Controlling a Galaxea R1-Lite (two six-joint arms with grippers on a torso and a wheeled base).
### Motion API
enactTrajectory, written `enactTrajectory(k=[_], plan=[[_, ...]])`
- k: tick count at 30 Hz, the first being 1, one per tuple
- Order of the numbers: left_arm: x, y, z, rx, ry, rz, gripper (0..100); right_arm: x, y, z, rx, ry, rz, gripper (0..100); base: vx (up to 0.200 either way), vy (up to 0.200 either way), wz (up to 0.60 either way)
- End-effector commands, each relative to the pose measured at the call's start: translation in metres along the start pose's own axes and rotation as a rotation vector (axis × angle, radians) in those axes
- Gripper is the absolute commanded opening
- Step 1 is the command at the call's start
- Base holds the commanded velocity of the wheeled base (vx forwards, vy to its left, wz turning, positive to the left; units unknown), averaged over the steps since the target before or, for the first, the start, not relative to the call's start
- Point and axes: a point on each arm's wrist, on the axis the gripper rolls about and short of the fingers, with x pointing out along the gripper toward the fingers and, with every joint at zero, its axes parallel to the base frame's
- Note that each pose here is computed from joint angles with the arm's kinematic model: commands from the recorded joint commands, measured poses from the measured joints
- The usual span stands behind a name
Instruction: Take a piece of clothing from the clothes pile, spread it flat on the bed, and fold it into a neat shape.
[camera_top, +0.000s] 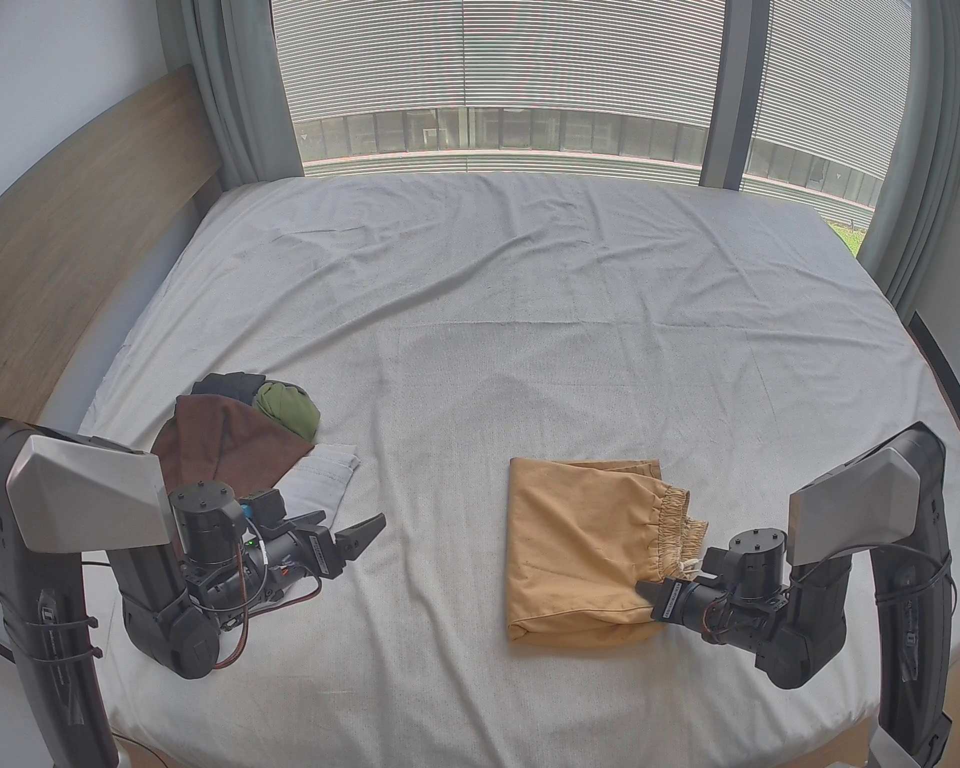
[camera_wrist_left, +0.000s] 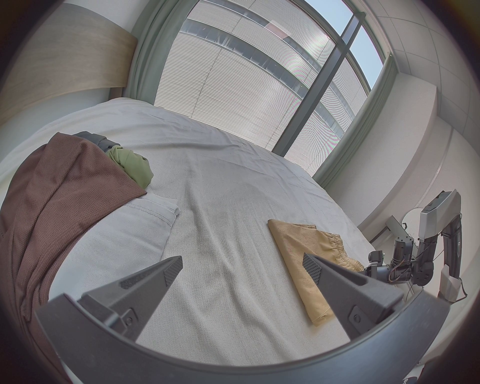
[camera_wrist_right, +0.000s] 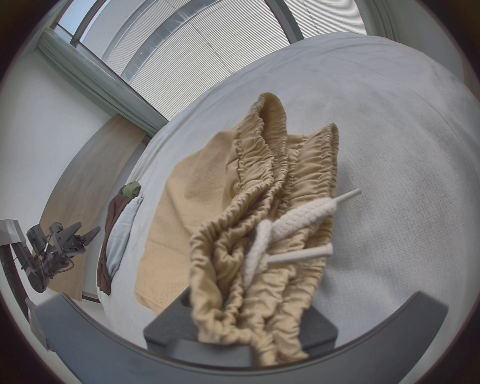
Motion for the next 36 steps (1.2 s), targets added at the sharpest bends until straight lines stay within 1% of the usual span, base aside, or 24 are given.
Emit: enactTrajectory(k=[1, 3, 4, 9, 10, 11, 16, 17, 18, 24, 28, 36], plan=[[-0.002, 0.002, 0.002, -0.002, -0.005, 0.007, 100, -0.006, 0.015, 0.008, -0.018, -0.028, 0.054, 0, 0.0, 0.0, 0.0], [-0.002, 0.003, 0.002, -0.004, -0.005, 0.012, 100, -0.008, 0.018, 0.009, -0.022, -0.033, 0.068, 0, 0.0, 0.0, 0.0], [-0.003, 0.003, 0.003, -0.004, -0.008, 0.011, 100, -0.012, 0.026, 0.015, -0.03, -0.05, 0.102, 0, 0.0, 0.0, 0.0], [-0.005, 0.003, 0.005, -0.003, -0.017, 0.013, 100, -0.024, 0.044, 0.035, -0.045, -0.111, 0.181, 0, 0.0, 0.0, 0.0], [-0.005, 0.003, 0.005, -0.003, -0.017, 0.013, 100, -0.025, 0.045, 0.036, -0.046, -0.114, 0.185, 0, 0.0, 0.0, 0.0], [-0.005, 0.003, 0.007, -0.001, -0.021, 0.011, 100, -0.03, 0.051, 0.041, -0.053, -0.128, 0.212, 0, 0.0, 0.0, 0.0], [-0.005, 0.003, 0.006, -0.004, -0.018, 0.012, 100, -0.041, 0.064, 0.051, -0.069, -0.165, 0.269, 0, 0.0, 0.0, 0.0], [-0.005, 0.003, 0.006, -0.004, -0.018, 0.012, 100, -0.041, 0.064, 0.051, -0.069, -0.165, 0.269, 0, 0.0, 0.0, 0.0], [-0.005, 0.003, 0.006, -0.004, -0.018, 0.012, 100, -0.045, 0.072, 0.056, -0.08, -0.18, 0.304, 0, 0.0, 0.0, 0.0], [-0.005, 0.003, 0.007, -0.006, -0.021, 0.011, 100, -0.052, 0.088, 0.068, -0.094, -0.177, 0.34, 0, 0.0, 0.0, 0.0], [-0.005, 0.003, 0.007, -0.006, -0.021, 0.011, 100, -0.057, 0.106, 0.084, -0.107, -0.193, 0.384, 0, 0.0, 0.0, 0.0], [-0.006, 0.003, 0.007, -0.006, -0.023, 0.012, 100, -0.054, 0.131, 0.118, -0.114, -0.202, 0.417, 0, 0.0, 0.0, 0.0]])
